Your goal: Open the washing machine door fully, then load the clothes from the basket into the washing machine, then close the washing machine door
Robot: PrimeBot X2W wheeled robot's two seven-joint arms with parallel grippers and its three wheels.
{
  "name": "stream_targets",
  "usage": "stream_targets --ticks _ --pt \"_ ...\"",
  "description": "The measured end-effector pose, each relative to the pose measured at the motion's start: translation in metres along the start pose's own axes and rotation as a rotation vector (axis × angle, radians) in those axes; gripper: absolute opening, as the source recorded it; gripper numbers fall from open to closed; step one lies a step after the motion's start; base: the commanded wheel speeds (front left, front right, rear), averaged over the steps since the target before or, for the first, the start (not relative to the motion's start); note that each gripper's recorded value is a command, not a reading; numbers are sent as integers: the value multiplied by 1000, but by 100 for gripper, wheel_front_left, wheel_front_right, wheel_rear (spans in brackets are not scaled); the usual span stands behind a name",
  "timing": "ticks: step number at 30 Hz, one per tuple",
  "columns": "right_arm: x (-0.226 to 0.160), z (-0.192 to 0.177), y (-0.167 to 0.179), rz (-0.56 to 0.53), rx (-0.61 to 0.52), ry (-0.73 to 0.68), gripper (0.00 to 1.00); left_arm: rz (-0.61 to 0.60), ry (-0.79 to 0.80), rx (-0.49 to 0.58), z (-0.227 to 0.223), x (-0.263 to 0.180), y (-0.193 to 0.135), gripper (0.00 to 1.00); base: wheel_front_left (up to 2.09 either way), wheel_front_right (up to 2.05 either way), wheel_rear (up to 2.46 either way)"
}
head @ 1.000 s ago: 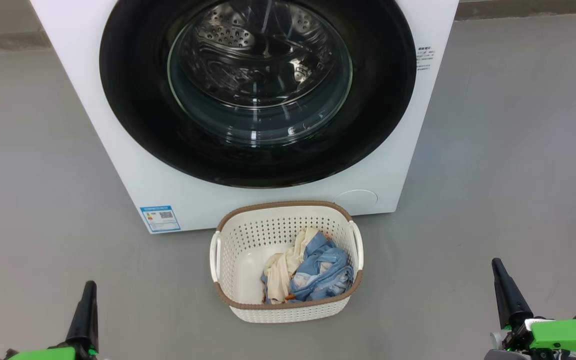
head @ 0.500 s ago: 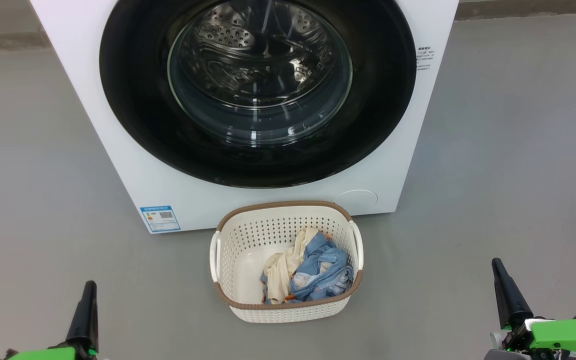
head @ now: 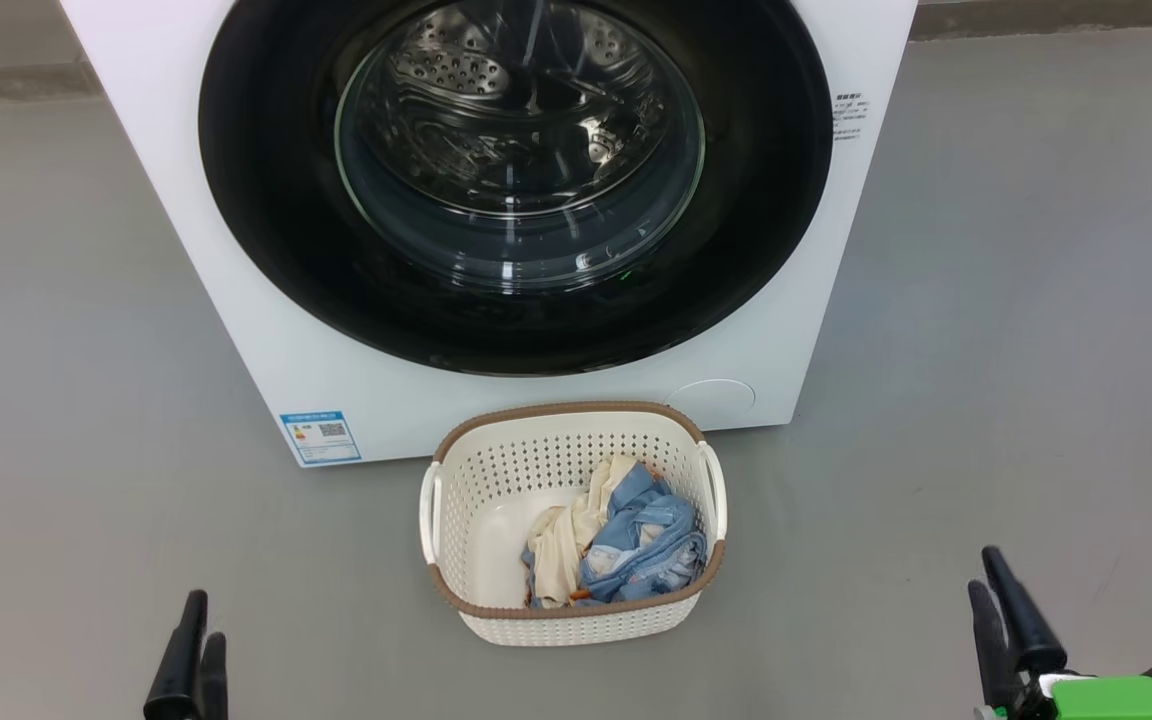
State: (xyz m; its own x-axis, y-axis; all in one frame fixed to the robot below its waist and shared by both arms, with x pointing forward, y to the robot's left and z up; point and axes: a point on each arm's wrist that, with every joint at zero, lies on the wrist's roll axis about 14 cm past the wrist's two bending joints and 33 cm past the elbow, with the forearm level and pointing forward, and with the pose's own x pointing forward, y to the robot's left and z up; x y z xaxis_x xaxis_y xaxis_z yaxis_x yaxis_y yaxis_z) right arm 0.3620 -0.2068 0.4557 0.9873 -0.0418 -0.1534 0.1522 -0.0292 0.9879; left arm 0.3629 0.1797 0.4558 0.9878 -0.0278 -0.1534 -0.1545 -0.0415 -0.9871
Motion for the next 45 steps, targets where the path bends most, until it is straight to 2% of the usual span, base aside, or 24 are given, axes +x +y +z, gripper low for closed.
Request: stream_targets --ticks 7,20,31,45 --pt "1 1 3 9 -22 -10 100 -6 -5 23 -1 1 -2 100 0 0 0" --pt "3 2 10 23 -170 -15 100 -15 3 130 -4 2 -7 100 0 0 0" --pt "5 0 18 43 -348 -17 100 -35 -2 269 -4 5 -14 100 0 0 0" --pt "6 -1 26 68 -562 -25 100 -56 15 511 -8 5 -18 100 0 0 0"
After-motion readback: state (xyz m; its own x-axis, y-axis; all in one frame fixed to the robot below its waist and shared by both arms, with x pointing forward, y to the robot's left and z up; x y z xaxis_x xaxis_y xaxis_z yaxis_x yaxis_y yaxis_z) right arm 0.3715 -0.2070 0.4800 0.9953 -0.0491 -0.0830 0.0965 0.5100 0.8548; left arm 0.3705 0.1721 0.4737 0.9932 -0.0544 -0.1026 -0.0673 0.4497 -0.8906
